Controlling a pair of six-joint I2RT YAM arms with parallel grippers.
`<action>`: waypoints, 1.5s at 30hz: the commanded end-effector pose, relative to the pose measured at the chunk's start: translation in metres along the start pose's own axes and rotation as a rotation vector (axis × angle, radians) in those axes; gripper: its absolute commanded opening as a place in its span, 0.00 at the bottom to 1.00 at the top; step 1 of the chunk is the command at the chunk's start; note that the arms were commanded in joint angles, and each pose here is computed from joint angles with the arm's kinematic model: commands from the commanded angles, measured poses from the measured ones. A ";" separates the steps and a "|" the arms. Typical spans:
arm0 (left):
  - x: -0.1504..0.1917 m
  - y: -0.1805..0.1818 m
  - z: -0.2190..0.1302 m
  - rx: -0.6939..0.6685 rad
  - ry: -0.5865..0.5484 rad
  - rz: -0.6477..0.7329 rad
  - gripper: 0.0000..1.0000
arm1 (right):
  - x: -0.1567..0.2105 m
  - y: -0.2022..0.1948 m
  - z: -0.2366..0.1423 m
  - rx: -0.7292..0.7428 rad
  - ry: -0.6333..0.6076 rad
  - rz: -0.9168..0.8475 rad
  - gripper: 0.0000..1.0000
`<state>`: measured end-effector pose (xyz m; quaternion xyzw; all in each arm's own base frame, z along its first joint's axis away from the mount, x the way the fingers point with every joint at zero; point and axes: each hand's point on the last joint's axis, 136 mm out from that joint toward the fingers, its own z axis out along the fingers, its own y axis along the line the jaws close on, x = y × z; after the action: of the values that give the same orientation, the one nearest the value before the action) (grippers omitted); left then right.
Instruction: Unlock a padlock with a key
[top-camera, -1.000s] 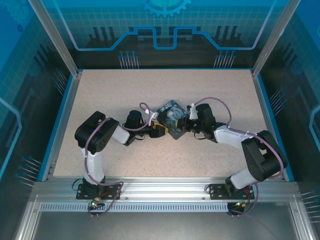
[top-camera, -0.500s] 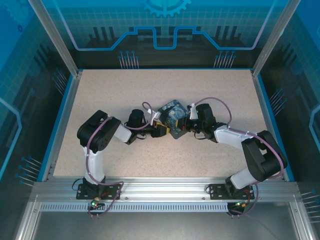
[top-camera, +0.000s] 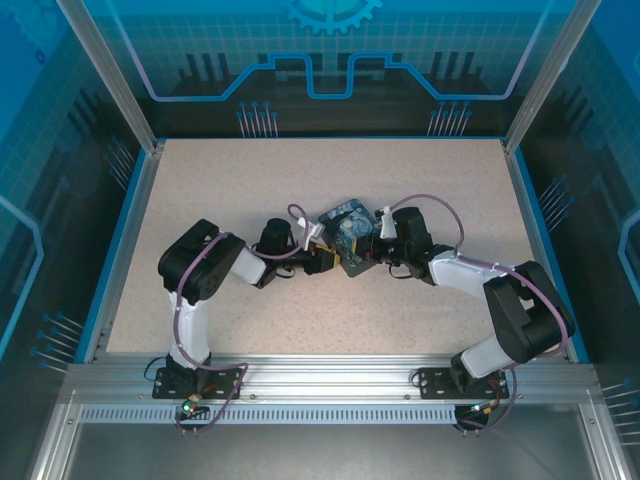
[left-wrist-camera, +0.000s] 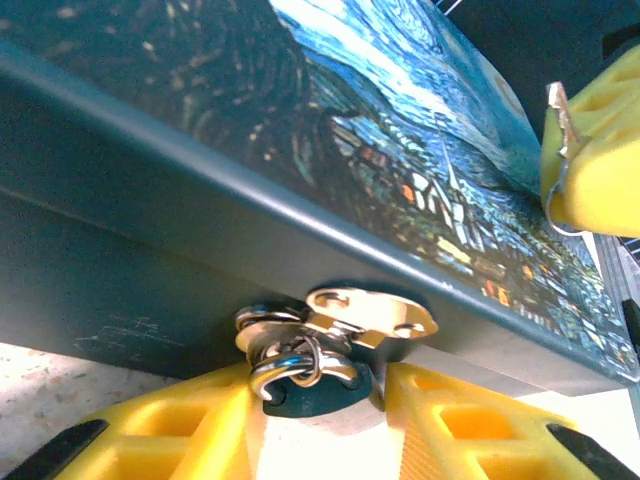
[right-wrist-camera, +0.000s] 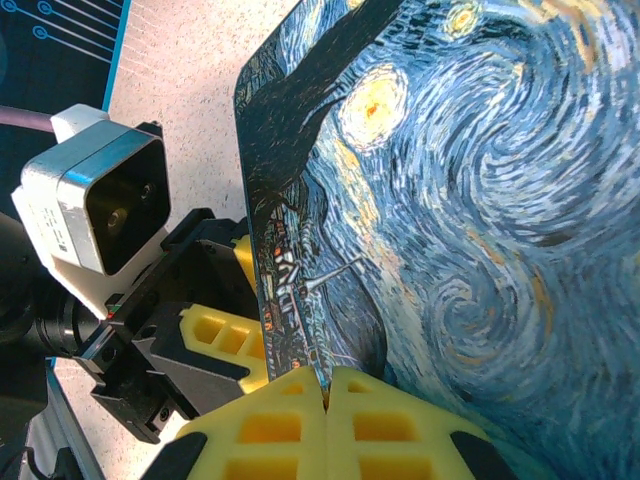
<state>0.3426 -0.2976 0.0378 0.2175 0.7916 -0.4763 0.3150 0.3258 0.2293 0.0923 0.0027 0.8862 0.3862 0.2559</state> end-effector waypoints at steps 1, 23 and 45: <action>0.036 -0.004 0.008 -0.003 0.118 -0.069 0.35 | 0.039 -0.038 0.001 0.124 0.118 0.066 0.00; 0.007 -0.050 -0.007 -0.128 0.149 -0.249 0.22 | 0.043 -0.013 -0.086 0.136 -0.087 -0.283 0.00; -0.016 -0.086 0.008 -0.071 0.111 -0.528 0.16 | 0.091 -0.010 -0.060 0.208 -0.084 -0.582 0.00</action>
<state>0.2951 -0.3338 0.0724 0.0232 0.8692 -0.4754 0.1342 0.2048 0.1931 0.0646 -0.1955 0.8873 0.2271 0.3506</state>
